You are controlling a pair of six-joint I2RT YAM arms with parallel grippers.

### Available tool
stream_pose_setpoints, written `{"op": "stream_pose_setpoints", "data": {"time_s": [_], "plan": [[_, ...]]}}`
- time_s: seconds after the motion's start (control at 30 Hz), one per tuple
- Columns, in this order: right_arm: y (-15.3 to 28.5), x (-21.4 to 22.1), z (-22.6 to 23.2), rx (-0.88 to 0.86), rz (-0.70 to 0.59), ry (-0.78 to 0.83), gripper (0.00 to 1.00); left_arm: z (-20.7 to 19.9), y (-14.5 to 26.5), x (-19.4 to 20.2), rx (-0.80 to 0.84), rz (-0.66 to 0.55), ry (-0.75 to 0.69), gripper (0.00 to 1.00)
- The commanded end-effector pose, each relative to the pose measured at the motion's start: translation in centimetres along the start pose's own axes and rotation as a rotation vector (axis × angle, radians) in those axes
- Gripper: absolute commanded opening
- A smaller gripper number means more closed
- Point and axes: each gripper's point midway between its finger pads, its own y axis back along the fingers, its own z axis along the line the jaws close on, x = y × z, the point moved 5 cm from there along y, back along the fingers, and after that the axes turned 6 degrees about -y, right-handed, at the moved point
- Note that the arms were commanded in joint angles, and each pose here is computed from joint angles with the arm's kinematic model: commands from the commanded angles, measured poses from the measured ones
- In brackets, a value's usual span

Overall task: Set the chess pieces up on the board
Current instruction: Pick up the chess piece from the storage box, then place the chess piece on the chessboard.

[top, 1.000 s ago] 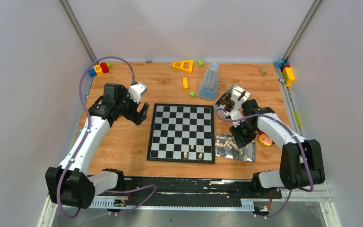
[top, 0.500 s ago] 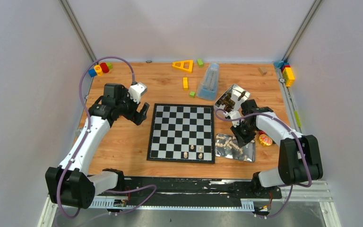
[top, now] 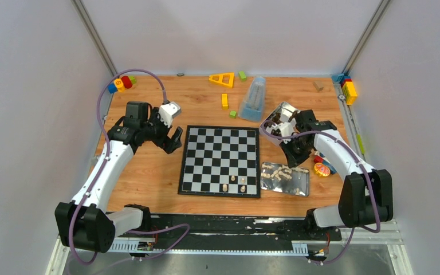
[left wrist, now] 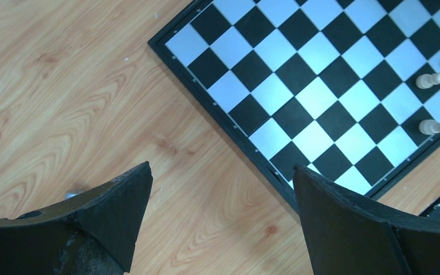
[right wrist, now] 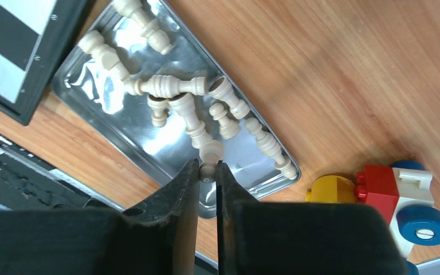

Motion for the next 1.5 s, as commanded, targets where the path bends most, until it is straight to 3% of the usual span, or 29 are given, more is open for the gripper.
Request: {"op": "stream_pose_setpoints", "data": {"time_s": [0.0, 0.3, 0.77, 1.47], "plan": [[2.0, -1.6, 1.0, -0.063, -0.079, 0.013, 0.0, -1.3, 0.3, -1.1, 0.113, -0.086, -0.048, 1.0], [3.3, -4.9, 5.0, -0.233, -0.143, 0.099, 0.0, -0.4, 0.8, -1.8, 0.031, -0.114, -0.048, 1.0], [-2.4, -7.7, 12.6, -0.239, 0.039, 0.324, 0.01, 1.9, 1.9, -0.5, -0.201, -0.019, 0.01, 1.0], [-5.3, -6.2, 14.4, -0.197, 0.163, 0.387, 0.04, 1.5, 1.6, 0.1, -0.183, -0.01, 0.006, 1.0]]}}
